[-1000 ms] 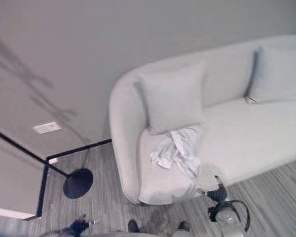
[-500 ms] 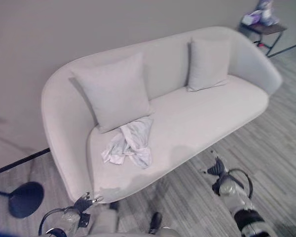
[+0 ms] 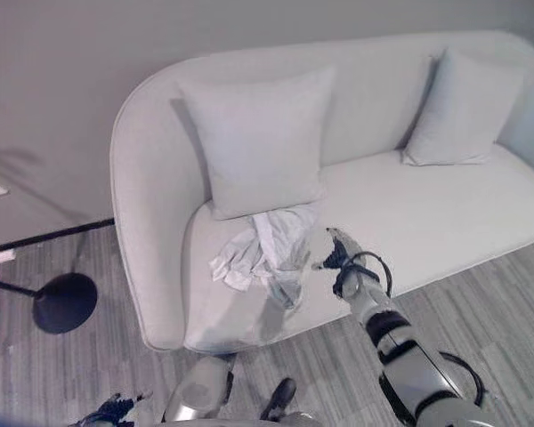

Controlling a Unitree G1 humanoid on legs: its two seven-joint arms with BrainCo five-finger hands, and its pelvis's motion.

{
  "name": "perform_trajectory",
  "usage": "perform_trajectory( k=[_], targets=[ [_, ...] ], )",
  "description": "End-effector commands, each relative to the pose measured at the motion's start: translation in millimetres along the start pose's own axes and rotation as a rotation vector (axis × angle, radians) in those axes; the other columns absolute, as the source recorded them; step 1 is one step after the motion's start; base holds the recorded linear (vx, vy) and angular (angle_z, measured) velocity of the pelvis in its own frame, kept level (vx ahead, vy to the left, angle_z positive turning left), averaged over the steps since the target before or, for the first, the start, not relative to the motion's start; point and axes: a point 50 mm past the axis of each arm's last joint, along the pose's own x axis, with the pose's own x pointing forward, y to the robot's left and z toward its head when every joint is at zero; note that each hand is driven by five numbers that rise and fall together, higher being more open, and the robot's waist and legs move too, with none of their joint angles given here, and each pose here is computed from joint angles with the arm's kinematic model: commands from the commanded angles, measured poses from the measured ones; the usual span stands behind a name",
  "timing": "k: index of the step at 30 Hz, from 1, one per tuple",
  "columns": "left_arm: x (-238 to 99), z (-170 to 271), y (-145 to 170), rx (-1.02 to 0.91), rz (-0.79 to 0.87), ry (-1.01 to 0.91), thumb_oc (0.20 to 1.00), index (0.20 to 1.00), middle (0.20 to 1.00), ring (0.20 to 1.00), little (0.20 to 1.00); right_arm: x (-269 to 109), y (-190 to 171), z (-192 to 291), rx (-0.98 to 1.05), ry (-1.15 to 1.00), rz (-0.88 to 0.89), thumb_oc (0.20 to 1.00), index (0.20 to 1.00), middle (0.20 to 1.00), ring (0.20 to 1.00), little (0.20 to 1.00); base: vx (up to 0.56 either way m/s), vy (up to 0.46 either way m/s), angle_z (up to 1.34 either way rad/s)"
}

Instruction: Hang the clothes on the sofa on the clothes rack.

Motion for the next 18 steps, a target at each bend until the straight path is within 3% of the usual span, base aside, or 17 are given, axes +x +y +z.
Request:
perform_trajectory(
  k=[1, 5, 12, 18],
  targets=[
    [-0.2, 1.4, 2.5, -0.003, 0.05, -0.02, 1.0, 1.0, 1.0, 1.0, 1.0, 6.3, -24.0, 7.4, -0.125, -0.057, -0.136, 1.0, 1.0, 1.0, 1.0, 1.0, -0.04, 0.053, 0.19],
    [0.2, 7.6, 2.2, -0.007, 0.063, -0.049, 1.0, 1.0, 1.0, 1.0, 1.0, 8.2, -24.1, 0.3, -0.14, -0.021, -0.162, 1.0, 1.0, 1.0, 1.0, 1.0, -0.05, 0.039, 0.21],
    [1.5, 14.3, 8.6, 0.001, 0.094, -0.07, 1.0, 1.0, 1.0, 1.0, 1.0, 23.8, -58.5, 19.7, 0.005, -0.032, -0.283, 1.0, 1.0, 1.0, 1.0, 1.0, -0.01, 0.06, 0.04],
    [-1.4, 40.8, -9.1, 0.039, 0.085, -0.215, 1.0, 1.0, 1.0, 1.0, 1.0, 27.5, -88.4, 12.7, -0.187, 0.015, -0.471, 1.0, 1.0, 1.0, 1.0, 1.0, -0.02, 0.046, 0.05]
  ],
)
